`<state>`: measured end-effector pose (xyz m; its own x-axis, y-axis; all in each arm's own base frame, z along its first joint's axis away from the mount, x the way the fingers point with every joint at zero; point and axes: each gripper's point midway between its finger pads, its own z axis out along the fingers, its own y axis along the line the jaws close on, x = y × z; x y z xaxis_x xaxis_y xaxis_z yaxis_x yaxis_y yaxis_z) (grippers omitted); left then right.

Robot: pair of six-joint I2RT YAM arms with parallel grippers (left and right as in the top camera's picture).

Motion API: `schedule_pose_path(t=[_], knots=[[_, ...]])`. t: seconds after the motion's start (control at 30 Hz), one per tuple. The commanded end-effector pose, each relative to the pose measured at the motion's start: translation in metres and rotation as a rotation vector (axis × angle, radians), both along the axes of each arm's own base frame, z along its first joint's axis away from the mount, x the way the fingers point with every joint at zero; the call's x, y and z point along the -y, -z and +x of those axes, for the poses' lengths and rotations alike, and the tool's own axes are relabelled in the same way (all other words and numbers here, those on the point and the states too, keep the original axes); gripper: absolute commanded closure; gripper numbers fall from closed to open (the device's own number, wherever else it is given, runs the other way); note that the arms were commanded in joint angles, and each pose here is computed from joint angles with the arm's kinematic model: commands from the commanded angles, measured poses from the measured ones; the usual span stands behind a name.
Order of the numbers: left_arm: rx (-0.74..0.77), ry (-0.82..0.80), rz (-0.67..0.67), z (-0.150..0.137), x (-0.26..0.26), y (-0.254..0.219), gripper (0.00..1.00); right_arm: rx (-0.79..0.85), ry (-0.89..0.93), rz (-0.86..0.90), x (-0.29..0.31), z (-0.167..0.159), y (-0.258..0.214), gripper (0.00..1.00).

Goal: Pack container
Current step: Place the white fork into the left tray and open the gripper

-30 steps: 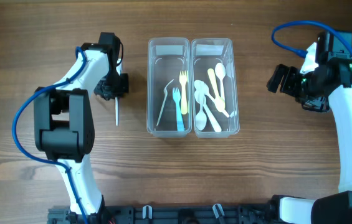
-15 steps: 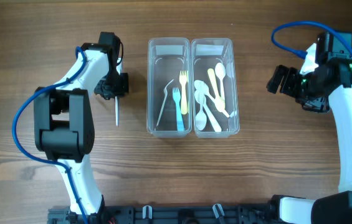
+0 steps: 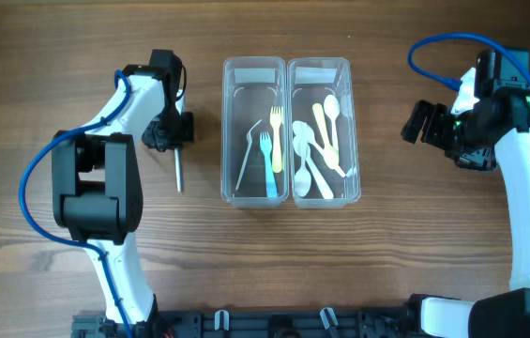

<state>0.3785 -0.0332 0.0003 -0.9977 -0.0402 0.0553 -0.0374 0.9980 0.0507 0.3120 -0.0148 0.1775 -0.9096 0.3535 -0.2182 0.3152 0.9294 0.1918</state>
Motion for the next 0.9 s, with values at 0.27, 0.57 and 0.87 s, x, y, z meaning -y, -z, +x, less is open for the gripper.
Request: schedule_pose_path(t=[0.27, 0.57, 0.87], knots=[[0.355, 0.128, -0.099, 0.037, 0.078, -0.170, 0.96, 0.004, -0.006, 0.009, 0.000, 0.003, 0.001, 0.00], [0.478, 0.235, -0.195, 0.023, 0.174, -0.191, 0.91, 0.014, -0.007, 0.008, 0.000, 0.005, 0.000, 0.00], [0.406, 0.205, -0.155, 0.030, 0.187, -0.143, 0.66, 0.022, -0.007, 0.006, 0.000, 0.007, 0.000, 0.00]])
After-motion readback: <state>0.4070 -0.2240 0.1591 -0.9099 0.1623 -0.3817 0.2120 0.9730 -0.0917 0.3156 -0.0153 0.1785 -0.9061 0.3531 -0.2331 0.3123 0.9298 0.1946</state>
